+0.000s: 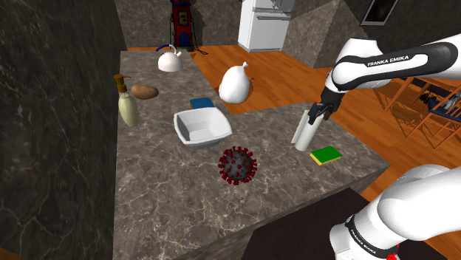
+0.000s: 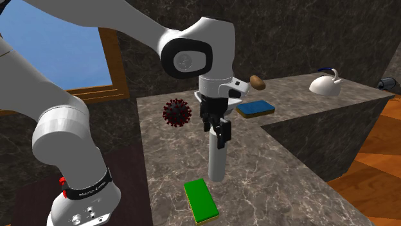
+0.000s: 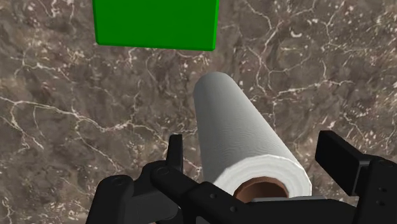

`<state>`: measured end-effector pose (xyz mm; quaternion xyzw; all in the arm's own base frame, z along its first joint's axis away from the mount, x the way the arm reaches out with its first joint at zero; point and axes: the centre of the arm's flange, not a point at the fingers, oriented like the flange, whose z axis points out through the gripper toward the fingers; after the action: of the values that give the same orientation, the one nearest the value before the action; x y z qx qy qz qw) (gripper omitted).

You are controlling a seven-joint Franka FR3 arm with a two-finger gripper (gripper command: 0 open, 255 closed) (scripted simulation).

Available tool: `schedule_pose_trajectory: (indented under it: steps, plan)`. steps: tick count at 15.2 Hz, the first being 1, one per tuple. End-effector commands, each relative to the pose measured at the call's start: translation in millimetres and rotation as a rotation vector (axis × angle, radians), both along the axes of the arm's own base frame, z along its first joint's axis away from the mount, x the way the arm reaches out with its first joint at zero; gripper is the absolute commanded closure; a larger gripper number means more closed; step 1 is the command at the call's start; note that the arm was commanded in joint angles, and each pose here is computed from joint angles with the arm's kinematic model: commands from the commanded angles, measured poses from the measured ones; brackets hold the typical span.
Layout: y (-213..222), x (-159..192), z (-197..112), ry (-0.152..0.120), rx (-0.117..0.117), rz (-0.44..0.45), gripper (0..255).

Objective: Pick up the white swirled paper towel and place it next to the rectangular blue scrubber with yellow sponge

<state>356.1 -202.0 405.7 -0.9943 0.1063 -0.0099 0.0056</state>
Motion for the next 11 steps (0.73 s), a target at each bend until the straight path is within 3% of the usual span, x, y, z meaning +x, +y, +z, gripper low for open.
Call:
schedule_pose_trajectory:
  steps: [1, 3, 4, 11]
  plan:
    - [0.0, 0.0, -0.2, 0.000, 0.000, 0.000, 0]
    - [0.0, 0.0, -0.2, 0.000, 0.000, 0.000, 0]
    - [0.0, 0.0, -0.2, 0.000, 0.000, 0.000, 255]
    - [0.0, -0.1, -0.1, 0.000, 0.000, 0.000, 255]
